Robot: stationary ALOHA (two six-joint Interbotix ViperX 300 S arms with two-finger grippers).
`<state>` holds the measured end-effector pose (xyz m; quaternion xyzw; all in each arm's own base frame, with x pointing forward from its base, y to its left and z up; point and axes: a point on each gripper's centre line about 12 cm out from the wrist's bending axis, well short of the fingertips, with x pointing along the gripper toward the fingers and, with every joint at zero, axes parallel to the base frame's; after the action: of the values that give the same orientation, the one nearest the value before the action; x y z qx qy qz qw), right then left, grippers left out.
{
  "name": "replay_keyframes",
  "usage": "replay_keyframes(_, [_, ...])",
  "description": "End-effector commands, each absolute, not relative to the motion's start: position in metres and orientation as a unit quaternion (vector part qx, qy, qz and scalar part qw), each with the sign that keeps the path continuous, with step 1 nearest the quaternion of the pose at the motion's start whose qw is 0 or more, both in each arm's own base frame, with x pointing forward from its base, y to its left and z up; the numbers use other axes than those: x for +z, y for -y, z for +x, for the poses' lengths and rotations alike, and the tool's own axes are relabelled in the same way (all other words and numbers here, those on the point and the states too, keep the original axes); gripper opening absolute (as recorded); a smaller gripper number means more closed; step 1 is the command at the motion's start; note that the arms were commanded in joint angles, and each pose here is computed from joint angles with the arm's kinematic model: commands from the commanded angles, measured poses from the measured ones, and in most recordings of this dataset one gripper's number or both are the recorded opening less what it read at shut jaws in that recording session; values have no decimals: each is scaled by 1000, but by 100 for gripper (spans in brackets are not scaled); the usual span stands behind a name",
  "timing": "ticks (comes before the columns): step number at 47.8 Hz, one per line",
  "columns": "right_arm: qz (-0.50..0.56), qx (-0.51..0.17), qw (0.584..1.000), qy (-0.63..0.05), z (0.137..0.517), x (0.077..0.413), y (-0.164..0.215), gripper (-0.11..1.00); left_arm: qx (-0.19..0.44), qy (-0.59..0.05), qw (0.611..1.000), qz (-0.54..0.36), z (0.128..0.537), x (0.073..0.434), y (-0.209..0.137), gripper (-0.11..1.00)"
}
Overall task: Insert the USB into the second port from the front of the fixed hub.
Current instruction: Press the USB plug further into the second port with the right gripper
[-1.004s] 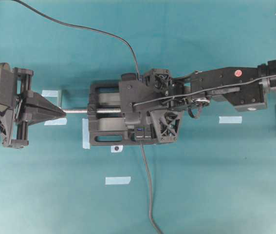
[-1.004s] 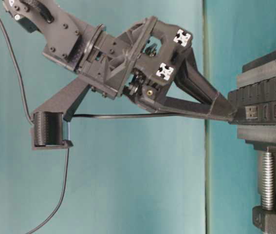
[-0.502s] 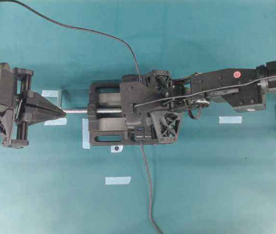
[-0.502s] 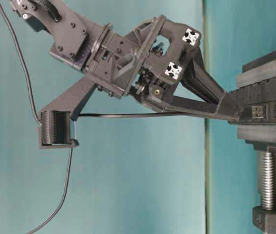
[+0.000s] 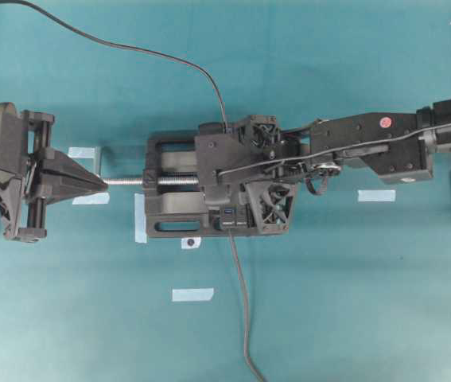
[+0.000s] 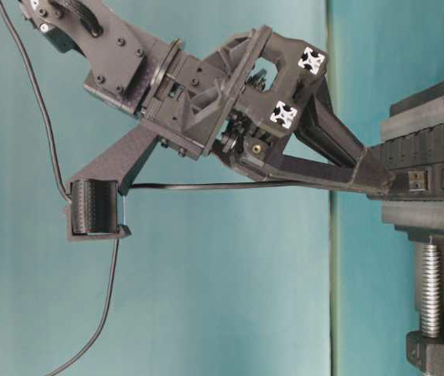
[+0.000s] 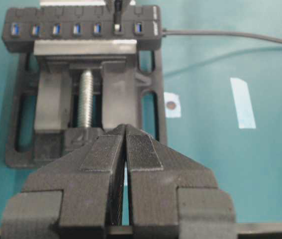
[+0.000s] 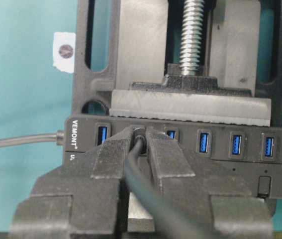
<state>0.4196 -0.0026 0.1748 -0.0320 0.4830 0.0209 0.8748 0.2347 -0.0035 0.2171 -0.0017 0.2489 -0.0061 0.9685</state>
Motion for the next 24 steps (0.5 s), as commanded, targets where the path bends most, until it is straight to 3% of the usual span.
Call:
replay_keyframes(1, [-29,20,881,-472,422,183,1,10,-6,-236,972,-2,238,225,4,0])
replay_keyframes(24, [-28,21,881,-472,422,183,-1,10,-6,-236,972,-2,238,224,4,0])
